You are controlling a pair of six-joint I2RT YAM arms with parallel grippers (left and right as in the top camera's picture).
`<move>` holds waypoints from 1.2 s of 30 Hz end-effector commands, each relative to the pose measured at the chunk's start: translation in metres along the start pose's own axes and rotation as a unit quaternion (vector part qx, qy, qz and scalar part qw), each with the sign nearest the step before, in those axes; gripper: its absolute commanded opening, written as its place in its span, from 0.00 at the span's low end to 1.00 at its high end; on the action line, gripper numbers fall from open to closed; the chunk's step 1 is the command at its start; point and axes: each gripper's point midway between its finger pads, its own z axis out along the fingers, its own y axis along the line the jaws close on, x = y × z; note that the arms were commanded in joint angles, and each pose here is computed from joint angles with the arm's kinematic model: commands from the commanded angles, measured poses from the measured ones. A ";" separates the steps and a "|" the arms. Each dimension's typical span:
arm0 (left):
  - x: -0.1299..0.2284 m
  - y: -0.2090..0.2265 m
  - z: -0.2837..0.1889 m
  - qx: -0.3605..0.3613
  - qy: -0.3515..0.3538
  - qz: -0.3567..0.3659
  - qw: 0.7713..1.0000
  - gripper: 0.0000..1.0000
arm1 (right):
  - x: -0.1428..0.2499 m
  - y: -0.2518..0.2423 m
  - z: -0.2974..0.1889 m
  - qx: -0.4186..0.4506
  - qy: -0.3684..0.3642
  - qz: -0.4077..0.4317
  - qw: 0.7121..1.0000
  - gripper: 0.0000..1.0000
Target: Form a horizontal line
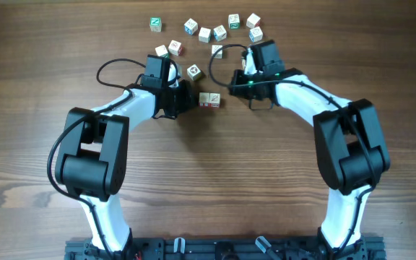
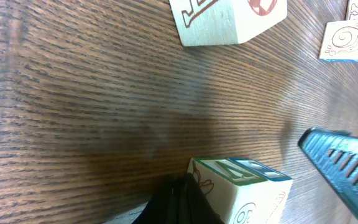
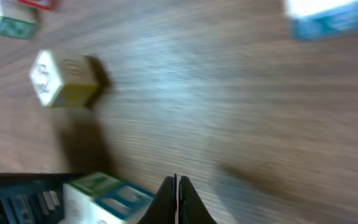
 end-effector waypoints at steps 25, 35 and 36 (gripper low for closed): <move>0.012 0.021 0.009 -0.038 0.011 -0.003 0.999 0.04 | 0.018 0.027 0.008 0.017 0.002 -0.029 0.999 0.04; 0.012 0.021 0.009 -0.038 0.011 -0.003 0.999 0.04 | 0.017 0.031 0.008 0.008 0.002 -0.033 0.999 0.04; 0.012 0.021 0.009 -0.038 0.011 -0.003 0.999 0.04 | 0.017 0.032 0.008 0.007 0.001 -0.034 0.999 0.04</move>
